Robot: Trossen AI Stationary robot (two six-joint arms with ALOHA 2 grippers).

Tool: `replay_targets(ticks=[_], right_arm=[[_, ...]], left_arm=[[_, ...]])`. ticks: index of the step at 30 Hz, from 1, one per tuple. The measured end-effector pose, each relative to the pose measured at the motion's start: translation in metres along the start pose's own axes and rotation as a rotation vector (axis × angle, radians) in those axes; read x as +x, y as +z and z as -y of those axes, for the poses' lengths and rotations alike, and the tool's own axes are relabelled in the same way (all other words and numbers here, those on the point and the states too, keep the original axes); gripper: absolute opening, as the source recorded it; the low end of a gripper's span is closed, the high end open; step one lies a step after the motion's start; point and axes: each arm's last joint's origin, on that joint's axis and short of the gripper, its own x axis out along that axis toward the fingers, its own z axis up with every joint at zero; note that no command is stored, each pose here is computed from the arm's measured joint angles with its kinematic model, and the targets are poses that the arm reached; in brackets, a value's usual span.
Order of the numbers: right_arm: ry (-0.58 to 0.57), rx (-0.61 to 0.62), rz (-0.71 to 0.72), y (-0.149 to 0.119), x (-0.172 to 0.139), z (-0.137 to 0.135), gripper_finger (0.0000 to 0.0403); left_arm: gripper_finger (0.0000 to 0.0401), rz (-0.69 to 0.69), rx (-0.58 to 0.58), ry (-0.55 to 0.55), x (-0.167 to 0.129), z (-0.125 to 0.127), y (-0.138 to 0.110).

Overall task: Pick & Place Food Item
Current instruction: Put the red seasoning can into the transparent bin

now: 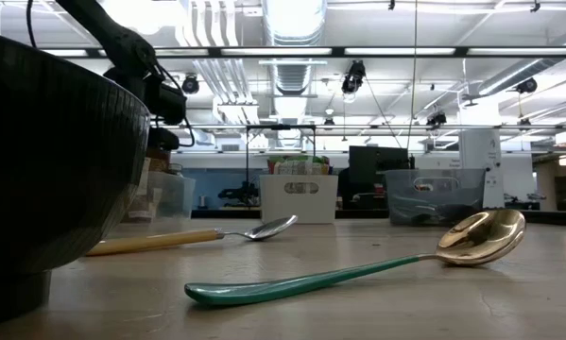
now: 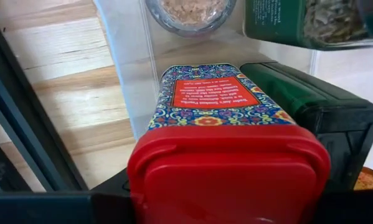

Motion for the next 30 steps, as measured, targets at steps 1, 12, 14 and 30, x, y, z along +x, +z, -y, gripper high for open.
replay_targets(ticks=[1,12,14,30], right_arm=[[-0.001,0.000,0.001,0.000,0.000,0.000,0.0214],[-0.014,0.009,0.007,0.000,0.000,0.000,0.0214],[-0.015,0.011,0.006,0.000,0.000,0.001,0.0214],[-0.017,0.007,0.004,0.000,0.000,0.001,0.0214]], left_arm=[[0.0191,0.000,-0.002,0.000,0.000,0.000,0.000],[0.0191,-0.061,-0.012,0.032,0.021,0.002,0.007],[0.0191,-0.061,-0.012,0.032,0.022,0.002,0.007],[0.0293,-0.058,-0.001,-0.009,0.022,0.004,0.008]])
